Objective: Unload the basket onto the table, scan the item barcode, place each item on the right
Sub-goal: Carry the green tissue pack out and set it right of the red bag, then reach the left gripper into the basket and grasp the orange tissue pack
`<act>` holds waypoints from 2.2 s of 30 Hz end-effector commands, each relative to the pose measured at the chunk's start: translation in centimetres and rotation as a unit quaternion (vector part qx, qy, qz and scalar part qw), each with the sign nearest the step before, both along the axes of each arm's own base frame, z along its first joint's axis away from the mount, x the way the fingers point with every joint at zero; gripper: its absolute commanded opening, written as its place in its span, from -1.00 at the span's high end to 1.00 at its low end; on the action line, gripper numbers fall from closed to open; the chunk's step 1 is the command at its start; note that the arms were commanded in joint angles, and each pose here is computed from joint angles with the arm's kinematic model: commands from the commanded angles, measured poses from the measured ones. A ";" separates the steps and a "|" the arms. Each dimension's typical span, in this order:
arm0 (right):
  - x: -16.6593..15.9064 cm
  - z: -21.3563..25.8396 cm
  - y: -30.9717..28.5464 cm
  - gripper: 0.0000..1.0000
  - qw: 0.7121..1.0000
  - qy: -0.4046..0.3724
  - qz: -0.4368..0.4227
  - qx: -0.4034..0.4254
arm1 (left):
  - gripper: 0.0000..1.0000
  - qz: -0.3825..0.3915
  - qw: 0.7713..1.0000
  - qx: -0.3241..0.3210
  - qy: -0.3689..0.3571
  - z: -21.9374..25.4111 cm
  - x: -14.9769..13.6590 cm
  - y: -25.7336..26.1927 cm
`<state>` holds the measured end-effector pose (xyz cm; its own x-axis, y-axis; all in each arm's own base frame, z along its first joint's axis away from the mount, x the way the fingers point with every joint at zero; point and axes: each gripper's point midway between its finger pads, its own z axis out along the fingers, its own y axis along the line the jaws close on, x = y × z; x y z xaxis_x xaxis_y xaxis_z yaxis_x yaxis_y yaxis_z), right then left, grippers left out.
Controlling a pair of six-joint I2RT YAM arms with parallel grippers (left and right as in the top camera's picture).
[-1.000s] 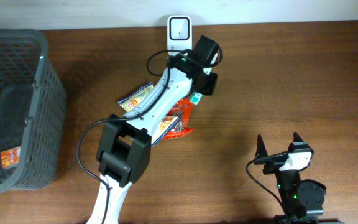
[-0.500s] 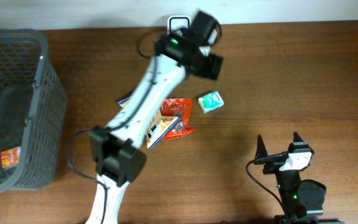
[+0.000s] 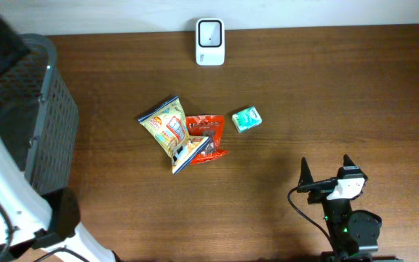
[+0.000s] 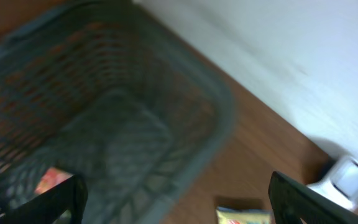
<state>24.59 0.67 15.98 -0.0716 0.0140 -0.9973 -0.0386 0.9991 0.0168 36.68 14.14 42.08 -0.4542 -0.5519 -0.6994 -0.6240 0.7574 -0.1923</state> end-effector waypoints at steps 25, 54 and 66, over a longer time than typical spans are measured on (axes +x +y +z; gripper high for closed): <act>0.0 -0.4 -0.4 -0.97 1.000 0.002 -0.009 -0.004 | -0.55 0.203 0.902 -0.121 0.360 -31.5 -8.9 11.3; 0.0 -0.4 -0.4 -0.96 1.000 0.002 -0.009 -0.004 | 1.00 0.302 0.891 -0.149 0.304 -39.7 -10.5 12.4; 0.0 -0.4 -0.4 -0.97 1.000 0.002 -0.009 -0.004 | 1.00 0.180 0.974 -0.123 0.055 -20.2 -3.2 12.2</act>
